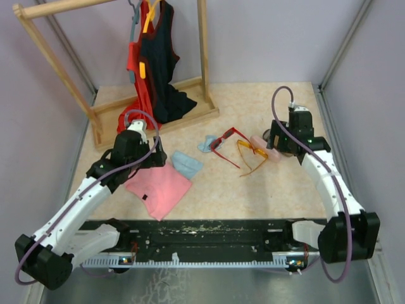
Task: Organize the sunglasses
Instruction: Pick up the sunglasses case from the center of the board.
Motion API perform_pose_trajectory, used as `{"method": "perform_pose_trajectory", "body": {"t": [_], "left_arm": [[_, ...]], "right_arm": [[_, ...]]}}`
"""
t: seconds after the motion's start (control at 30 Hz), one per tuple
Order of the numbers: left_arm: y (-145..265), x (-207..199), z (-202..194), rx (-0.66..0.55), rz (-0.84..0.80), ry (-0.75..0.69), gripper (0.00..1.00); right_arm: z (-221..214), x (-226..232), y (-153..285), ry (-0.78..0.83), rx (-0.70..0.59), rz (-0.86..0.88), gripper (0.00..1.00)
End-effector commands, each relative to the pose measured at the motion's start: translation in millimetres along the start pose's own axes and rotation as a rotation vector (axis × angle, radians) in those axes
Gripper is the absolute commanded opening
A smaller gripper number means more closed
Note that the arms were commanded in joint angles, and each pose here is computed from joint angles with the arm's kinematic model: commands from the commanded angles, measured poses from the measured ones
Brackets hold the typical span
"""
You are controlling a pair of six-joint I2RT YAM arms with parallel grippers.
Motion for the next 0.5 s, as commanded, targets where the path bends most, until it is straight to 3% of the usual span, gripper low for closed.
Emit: {"method": "perform_pose_trajectory", "body": {"t": [0.0, 0.23, 0.47], "left_arm": [[-3, -7, 3, -0.005, -0.078, -0.024, 1.0], [-5, -7, 4, -0.006, -0.088, -0.029, 1.0], [-8, -4, 2, 0.007, -0.091, -0.021, 1.0]], "right_arm": [[30, 2, -20, 0.086, -0.036, -0.011, 0.83], [48, 16, -67, 0.267, 0.024, 0.107, 0.76], [49, 31, -109, 0.323, 0.138, 0.229, 0.73]]}}
Point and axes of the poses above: each gripper's point midway between its finger pads, its own y axis back along the fingers, its own x axis along the line the jaws close on, z = x × y, the point moved 7 cm from there along y, back along the fingers, and after that the axes turned 1 degree about -y, right-handed, at the moved point
